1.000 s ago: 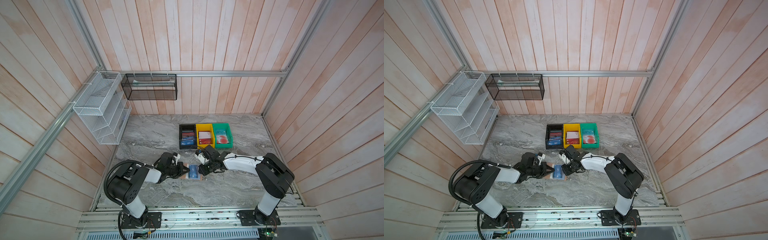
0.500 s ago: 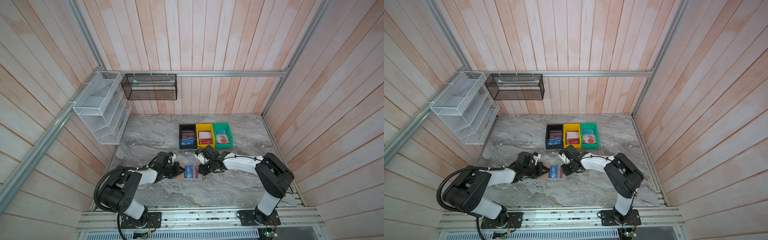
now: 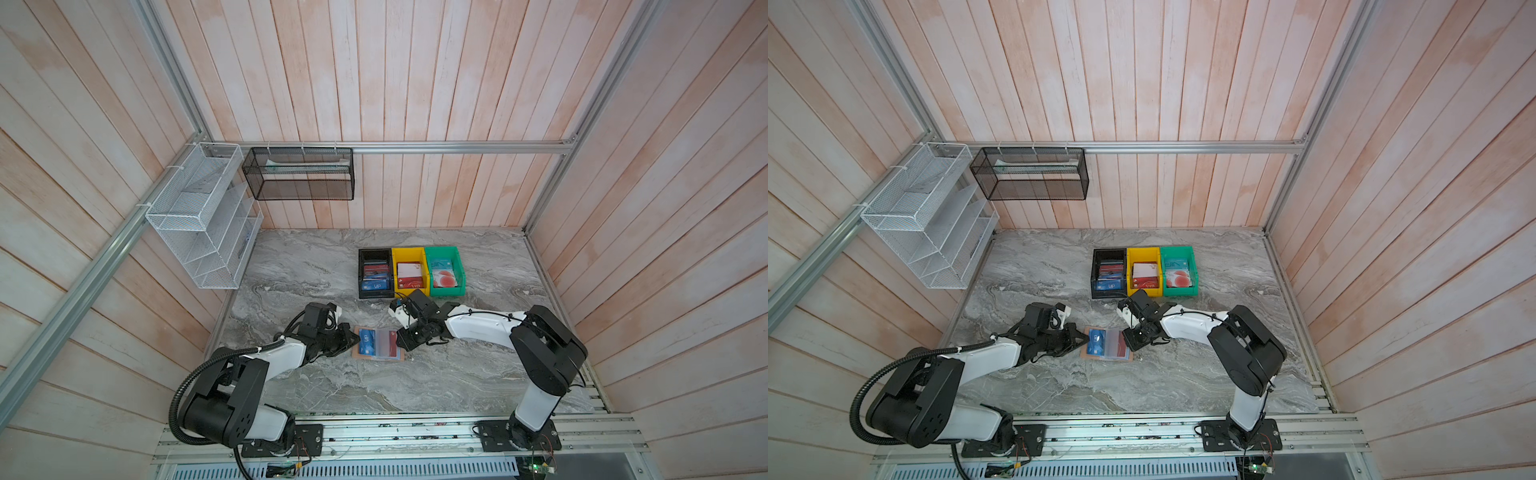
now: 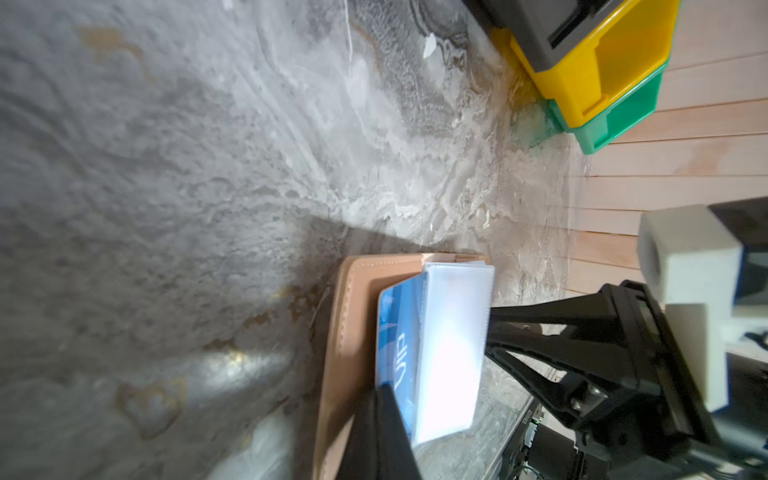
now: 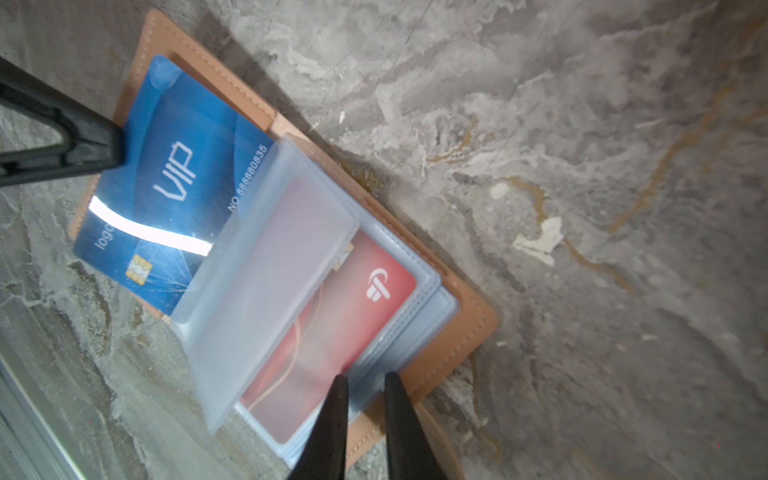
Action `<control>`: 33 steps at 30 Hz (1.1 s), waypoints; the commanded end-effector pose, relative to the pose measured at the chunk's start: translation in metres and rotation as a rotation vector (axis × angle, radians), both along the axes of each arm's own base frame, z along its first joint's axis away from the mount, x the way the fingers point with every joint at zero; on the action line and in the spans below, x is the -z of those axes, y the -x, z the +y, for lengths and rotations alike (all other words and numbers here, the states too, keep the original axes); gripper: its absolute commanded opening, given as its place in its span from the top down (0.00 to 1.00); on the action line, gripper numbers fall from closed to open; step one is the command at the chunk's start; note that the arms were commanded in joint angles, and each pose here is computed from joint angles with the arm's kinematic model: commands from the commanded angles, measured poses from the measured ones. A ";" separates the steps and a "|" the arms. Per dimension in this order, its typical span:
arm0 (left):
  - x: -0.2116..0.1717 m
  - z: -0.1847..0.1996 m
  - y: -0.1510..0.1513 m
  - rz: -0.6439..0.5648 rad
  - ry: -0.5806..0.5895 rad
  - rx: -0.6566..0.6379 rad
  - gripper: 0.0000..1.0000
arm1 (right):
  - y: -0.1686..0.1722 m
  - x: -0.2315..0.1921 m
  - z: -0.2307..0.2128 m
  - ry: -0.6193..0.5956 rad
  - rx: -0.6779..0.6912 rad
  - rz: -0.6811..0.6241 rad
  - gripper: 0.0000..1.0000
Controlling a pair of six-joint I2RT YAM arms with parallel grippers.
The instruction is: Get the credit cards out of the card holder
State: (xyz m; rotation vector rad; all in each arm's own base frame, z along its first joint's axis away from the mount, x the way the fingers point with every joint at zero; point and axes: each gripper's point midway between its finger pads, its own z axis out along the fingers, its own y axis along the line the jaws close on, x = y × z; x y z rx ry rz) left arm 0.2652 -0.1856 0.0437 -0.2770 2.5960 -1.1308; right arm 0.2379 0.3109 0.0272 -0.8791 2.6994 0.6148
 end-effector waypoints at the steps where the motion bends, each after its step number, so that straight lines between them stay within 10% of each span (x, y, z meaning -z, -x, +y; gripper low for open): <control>1: -0.010 0.002 -0.002 -0.027 0.001 0.006 1.00 | 0.010 -0.019 0.000 -0.005 -0.034 0.016 0.80; 33: -0.103 -0.042 0.007 -0.272 0.317 0.314 1.00 | -0.008 -0.126 -0.007 -0.627 -0.174 0.168 0.64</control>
